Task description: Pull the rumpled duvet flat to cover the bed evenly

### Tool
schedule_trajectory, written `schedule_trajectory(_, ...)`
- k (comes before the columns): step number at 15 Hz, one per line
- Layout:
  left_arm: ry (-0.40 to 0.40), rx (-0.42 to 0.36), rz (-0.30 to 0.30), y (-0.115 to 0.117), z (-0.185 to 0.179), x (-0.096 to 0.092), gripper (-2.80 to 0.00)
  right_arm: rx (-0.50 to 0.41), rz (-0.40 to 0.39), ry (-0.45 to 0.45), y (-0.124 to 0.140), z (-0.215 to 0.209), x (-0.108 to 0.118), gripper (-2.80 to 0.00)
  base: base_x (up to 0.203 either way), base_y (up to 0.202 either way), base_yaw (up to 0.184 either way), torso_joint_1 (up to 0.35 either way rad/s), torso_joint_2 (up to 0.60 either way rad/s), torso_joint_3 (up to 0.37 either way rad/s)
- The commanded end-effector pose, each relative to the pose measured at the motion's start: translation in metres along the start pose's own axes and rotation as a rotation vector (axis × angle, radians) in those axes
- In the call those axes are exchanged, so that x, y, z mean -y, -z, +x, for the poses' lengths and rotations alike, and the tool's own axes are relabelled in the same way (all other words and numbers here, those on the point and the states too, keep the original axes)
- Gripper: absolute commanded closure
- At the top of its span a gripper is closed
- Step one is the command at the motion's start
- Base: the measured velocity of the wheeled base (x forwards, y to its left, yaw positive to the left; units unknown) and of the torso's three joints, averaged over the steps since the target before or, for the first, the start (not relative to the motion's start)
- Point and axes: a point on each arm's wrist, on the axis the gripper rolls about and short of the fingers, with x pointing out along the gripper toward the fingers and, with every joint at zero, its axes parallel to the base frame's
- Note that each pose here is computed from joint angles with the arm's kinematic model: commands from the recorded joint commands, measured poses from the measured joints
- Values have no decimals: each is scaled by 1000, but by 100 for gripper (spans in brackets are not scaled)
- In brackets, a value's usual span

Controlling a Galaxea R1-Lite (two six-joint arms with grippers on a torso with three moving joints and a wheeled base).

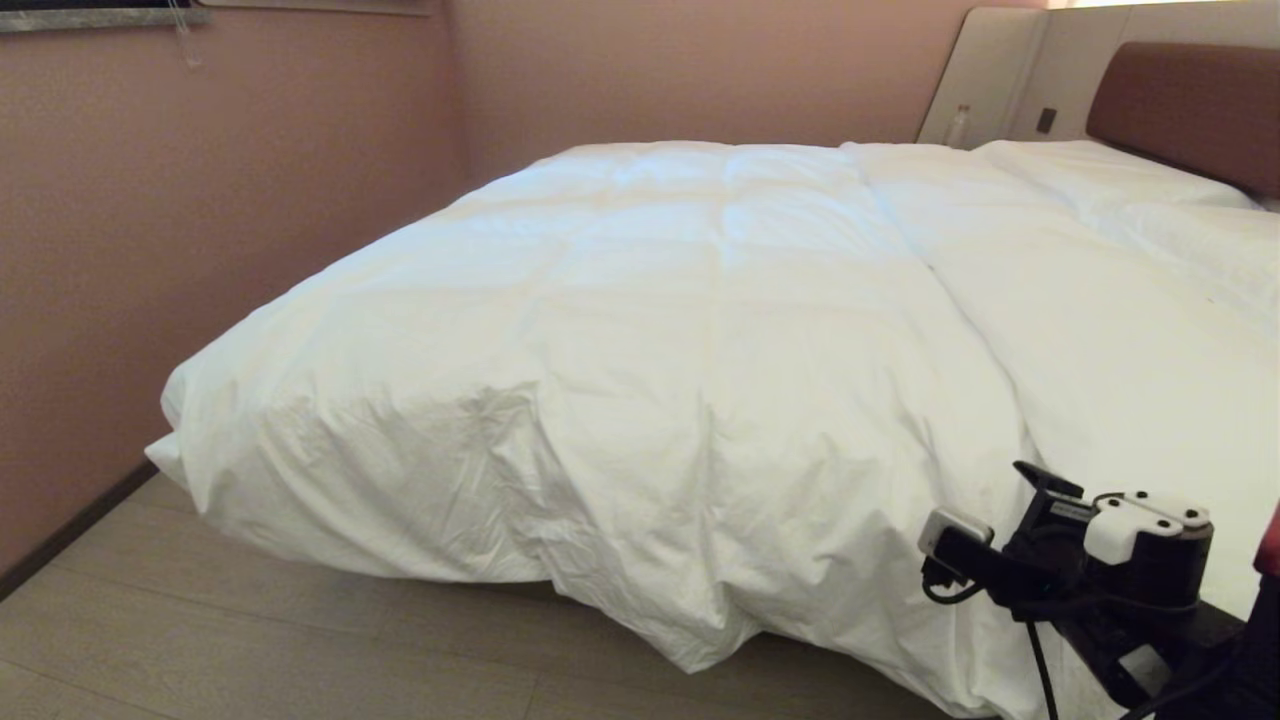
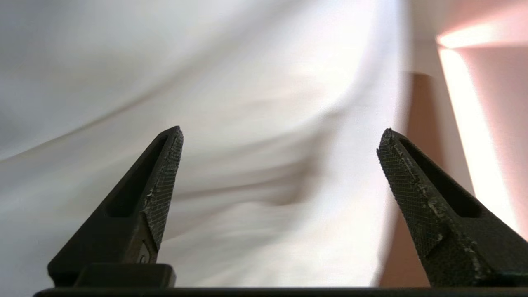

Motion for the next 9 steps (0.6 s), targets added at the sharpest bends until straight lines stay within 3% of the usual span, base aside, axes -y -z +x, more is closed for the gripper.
schedule_trajectory(1,0,0,-1,0,0,0,0,-42,60,166,-5,-8,35,-280,0,0,0,0,0,0)
schedule_trajectory(4,0,0,-1,0,0,0,0,-58,149,352,-15,-11,82,-280,0,0,0,0,0,0)
schedule_trajectory(6,0,0,-1,0,0,0,0,-85,195,420,-20,-9,99,-280,0,0,0,0,0,0)
schedule_trajectory(9,0,0,-1,0,0,0,0,-127,398,666,-39,-3,167,-280,0,0,0,0,0,0)
